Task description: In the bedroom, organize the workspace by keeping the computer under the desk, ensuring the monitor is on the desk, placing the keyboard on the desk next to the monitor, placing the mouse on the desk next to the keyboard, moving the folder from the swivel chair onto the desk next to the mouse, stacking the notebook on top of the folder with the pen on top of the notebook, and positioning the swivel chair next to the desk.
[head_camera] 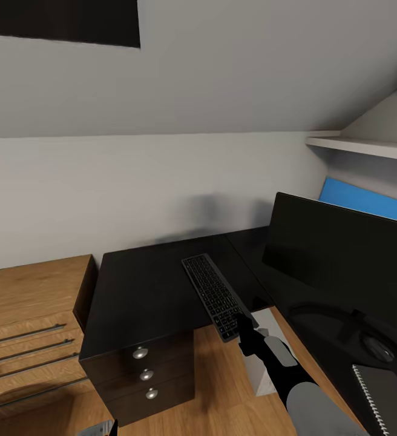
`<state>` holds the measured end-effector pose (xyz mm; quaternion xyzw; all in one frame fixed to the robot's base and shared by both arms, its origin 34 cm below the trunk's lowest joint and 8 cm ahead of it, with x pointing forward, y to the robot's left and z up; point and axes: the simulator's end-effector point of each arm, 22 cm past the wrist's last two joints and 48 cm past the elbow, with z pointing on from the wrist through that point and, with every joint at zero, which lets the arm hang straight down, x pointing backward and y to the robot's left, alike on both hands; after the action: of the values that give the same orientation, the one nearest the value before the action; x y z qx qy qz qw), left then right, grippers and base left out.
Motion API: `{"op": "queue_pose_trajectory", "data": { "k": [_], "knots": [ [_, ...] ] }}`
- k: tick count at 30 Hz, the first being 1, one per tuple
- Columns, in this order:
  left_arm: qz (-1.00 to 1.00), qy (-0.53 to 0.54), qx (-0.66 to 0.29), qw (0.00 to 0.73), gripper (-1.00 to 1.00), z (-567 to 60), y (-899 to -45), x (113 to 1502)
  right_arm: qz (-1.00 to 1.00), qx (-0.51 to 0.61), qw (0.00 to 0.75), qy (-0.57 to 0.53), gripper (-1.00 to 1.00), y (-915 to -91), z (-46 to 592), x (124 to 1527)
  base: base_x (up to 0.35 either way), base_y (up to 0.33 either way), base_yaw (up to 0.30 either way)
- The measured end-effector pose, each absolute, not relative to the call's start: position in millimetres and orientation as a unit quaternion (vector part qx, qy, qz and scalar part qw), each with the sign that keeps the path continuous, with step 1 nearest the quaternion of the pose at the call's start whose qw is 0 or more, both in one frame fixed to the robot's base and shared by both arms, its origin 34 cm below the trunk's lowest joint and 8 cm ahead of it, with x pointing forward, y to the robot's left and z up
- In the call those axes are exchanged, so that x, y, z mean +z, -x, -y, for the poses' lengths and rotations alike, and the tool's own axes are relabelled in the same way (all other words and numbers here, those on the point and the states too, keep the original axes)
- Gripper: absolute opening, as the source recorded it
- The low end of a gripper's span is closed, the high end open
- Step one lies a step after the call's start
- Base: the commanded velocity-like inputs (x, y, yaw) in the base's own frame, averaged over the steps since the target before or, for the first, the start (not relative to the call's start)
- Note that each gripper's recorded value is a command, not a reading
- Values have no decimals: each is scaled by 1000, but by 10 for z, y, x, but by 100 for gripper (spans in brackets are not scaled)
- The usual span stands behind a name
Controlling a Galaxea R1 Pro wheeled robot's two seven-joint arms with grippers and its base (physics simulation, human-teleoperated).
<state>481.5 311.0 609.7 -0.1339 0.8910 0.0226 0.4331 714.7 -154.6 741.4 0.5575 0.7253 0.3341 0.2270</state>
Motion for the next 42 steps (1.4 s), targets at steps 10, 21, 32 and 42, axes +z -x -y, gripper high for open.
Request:
{"op": "queue_pose_trajectory", "data": {
  "k": [10, 21, 32, 42],
  "knots": [
    [-891, 134, 23, 433, 100, -3113, -4815, 6096, -726, 334, 227, -557, 100, -7147, 1546, 7412, -32, 0, 0],
    [-891, 134, 23, 432, 100, -3114, -4815, 6092, -726, 333, 226, -557, 100, -7145, 1544, 7404, -261, 0, 0],
    [-892, 134, 23, 432, 100, -3114, -4813, 6091, -727, 331, 224, -558, 100, -7123, 1541, 7377, -317, -12, 0],
    [-891, 134, 23, 432, 100, -3114, -4813, 6093, -734, 322, 215, -558, 100, -7033, 1531, 7272, -251, -69, 0]
  ]
}}
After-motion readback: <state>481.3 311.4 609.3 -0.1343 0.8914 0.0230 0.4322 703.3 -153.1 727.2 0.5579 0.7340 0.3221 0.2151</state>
